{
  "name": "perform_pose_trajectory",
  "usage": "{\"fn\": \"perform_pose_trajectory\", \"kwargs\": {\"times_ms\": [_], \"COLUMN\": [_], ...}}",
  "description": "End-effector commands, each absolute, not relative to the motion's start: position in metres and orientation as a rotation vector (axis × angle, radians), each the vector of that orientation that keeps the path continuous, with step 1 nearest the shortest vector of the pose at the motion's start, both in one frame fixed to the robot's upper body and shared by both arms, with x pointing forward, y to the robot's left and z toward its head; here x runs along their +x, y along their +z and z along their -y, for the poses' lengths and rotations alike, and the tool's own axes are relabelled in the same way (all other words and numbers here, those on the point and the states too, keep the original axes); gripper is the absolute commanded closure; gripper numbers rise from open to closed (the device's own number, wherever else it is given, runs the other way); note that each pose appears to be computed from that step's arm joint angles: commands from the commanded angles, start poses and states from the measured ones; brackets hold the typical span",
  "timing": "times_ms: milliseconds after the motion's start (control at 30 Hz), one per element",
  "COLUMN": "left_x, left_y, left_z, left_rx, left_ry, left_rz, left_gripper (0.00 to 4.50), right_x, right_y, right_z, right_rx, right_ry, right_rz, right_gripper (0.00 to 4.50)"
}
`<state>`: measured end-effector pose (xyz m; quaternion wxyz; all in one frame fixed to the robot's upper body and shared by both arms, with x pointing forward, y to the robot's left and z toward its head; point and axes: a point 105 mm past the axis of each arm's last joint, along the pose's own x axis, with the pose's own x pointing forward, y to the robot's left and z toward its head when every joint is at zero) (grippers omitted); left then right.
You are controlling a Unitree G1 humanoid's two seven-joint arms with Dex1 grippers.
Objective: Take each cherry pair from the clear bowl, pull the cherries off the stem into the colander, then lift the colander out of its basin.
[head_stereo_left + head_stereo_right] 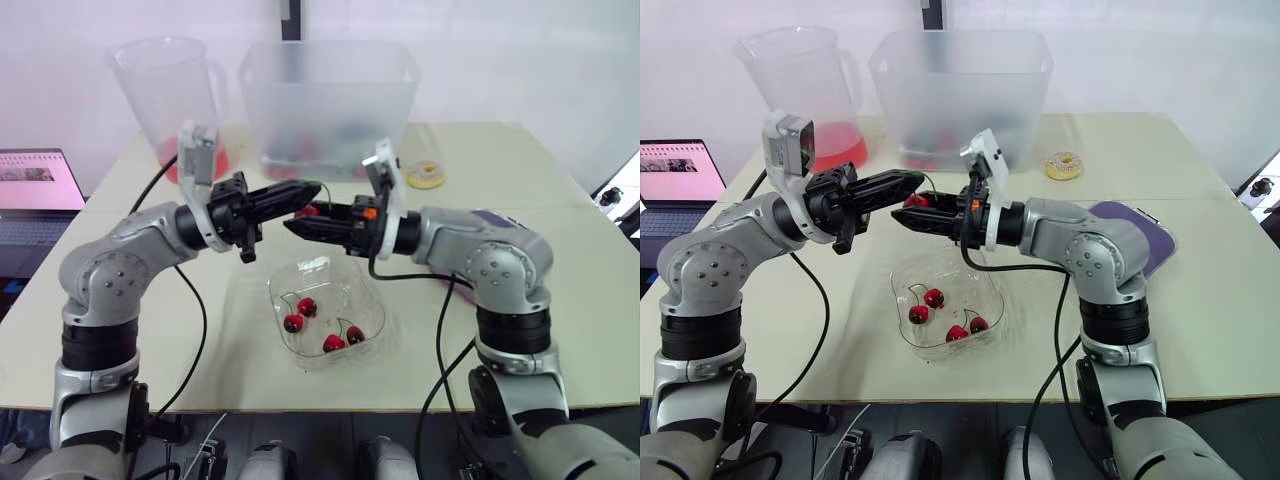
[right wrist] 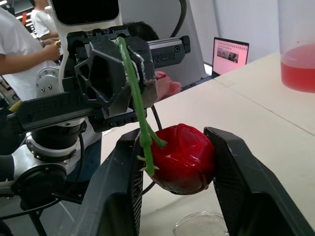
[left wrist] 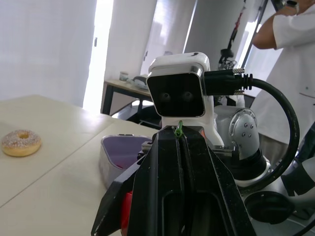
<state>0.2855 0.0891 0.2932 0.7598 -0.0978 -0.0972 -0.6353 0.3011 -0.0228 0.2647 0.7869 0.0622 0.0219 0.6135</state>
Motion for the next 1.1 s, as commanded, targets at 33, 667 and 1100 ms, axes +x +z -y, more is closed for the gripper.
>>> {"fn": "perform_pose_trajectory", "kwargs": {"times_ms": [33,667,1100], "left_x": [0.282,0.286,0.285], "left_y": [0.301,0.303,0.304], "left_z": [-0.089,-0.089,-0.086], "left_rx": [-0.180,-0.168,-0.172], "left_ry": [-1.389,-1.387,-1.398], "left_rz": [0.250,0.265,0.271], "left_gripper": [4.50,4.50,4.50], "right_x": [0.297,0.287,0.299], "right_y": [0.274,0.250,0.218], "right_z": [0.021,0.028,0.039], "right_rx": [0.112,0.046,0.125], "right_ry": [1.333,1.345,1.244], "right_rz": [0.004,-0.083,-0.301], "right_gripper": [2.23,3.82,3.82]}}
